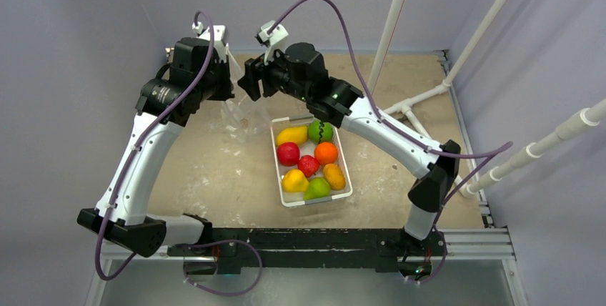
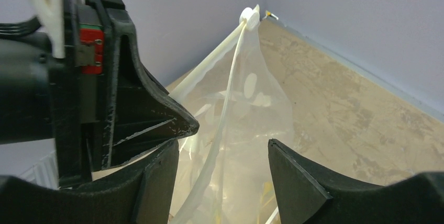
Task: Place the food in the zip-top bag and seal the zipper
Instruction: Adjust the zipper food storage bag at the center of the board.
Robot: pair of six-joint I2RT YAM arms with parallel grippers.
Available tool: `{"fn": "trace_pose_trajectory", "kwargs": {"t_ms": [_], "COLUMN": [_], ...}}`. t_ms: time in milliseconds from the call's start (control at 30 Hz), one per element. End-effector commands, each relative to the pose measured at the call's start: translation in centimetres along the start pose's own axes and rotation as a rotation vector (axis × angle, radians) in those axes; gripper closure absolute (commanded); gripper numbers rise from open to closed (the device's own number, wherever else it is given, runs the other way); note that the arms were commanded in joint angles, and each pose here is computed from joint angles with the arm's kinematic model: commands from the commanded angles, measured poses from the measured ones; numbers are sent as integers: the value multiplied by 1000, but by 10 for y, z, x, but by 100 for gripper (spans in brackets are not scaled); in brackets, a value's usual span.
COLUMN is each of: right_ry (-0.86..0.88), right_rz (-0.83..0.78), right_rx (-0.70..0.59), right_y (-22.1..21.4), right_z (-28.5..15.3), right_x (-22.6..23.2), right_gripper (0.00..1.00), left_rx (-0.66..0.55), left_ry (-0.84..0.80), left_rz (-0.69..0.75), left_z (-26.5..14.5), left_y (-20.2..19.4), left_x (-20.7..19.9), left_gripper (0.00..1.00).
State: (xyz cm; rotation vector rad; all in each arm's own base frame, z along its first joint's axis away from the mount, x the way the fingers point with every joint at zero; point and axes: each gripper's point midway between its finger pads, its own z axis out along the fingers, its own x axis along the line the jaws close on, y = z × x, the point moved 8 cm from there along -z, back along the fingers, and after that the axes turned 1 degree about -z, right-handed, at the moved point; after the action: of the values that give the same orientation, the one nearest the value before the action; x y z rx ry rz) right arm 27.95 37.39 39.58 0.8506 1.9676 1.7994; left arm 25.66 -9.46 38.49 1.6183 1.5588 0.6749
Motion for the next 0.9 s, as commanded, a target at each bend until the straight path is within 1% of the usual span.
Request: {"fn": "trace_pose_trajectory", "kwargs": {"t_ms": [0, 233, 300, 400, 467, 533, 567, 633, 867], "right_ry": [-47, -61, -63, -66, -80, -79, -81, -90, -120], "right_rz": [22, 17, 16, 5, 0, -1, -1, 6, 64], "right_rx": [-38, 19, 40, 71, 86, 95, 96, 104, 129], "right_y": [15, -9, -17, -30, -38, -44, -48, -56, -87], "right_z": [8, 36, 42, 50, 54, 58, 59, 62, 69], "right_x": [0, -3, -4, -6, -9, -10, -11, -17, -49], "right_gripper": [36, 41, 44, 53, 60, 71, 79, 100, 100], "left_rx": [-32, -14, -7, 6, 15, 30, 39, 59, 96], "left_ry": [27, 64, 75, 98, 118, 129, 135, 140, 146], "left_rz": [24, 33, 38, 50, 58, 67, 70, 81, 123], "left_z": [-5, 1, 2, 3, 4, 6, 8, 10, 11], "left_y": [9, 7, 6, 3, 1, -3, -5, -9, -15], "left_x": [1, 4, 5, 8, 9, 10, 11, 11, 7], "left_gripper": [100, 100, 100, 100, 100, 100, 100, 100, 100]}}
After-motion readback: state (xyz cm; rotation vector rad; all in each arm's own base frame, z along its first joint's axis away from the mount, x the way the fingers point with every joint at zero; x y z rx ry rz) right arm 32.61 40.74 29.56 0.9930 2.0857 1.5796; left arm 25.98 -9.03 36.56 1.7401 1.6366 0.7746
